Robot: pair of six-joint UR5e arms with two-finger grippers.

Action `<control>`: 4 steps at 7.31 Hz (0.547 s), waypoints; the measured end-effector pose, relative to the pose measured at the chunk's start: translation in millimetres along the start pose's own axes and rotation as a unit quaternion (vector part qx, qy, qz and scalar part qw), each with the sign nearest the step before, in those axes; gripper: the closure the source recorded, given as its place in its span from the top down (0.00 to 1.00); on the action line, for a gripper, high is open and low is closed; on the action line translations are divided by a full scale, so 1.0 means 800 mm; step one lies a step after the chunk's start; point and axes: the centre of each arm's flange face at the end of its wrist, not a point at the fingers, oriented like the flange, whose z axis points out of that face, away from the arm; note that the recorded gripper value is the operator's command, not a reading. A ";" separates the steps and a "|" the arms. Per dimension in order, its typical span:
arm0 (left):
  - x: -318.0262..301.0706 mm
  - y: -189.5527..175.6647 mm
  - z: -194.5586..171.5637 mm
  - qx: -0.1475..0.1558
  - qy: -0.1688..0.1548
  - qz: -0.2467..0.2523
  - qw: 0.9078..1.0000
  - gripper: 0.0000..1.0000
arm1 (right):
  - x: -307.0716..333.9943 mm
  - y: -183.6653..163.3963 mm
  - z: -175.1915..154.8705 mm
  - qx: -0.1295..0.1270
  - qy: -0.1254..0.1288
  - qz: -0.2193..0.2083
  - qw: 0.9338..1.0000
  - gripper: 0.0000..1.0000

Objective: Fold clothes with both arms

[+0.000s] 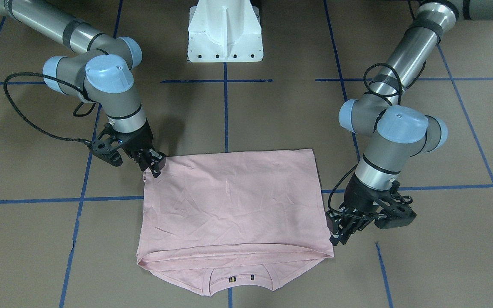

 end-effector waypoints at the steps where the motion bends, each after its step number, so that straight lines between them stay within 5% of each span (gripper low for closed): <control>1: 0.000 0.000 0.000 0.000 0.001 0.000 1.000 0.33 | 0.007 0.002 0.004 0.000 0.005 0.001 1.000 0.54; 4: 0.001 0.000 -0.001 0.001 0.001 0.000 1.000 0.33 | 0.013 0.008 0.014 -0.002 0.013 0.000 1.000 0.47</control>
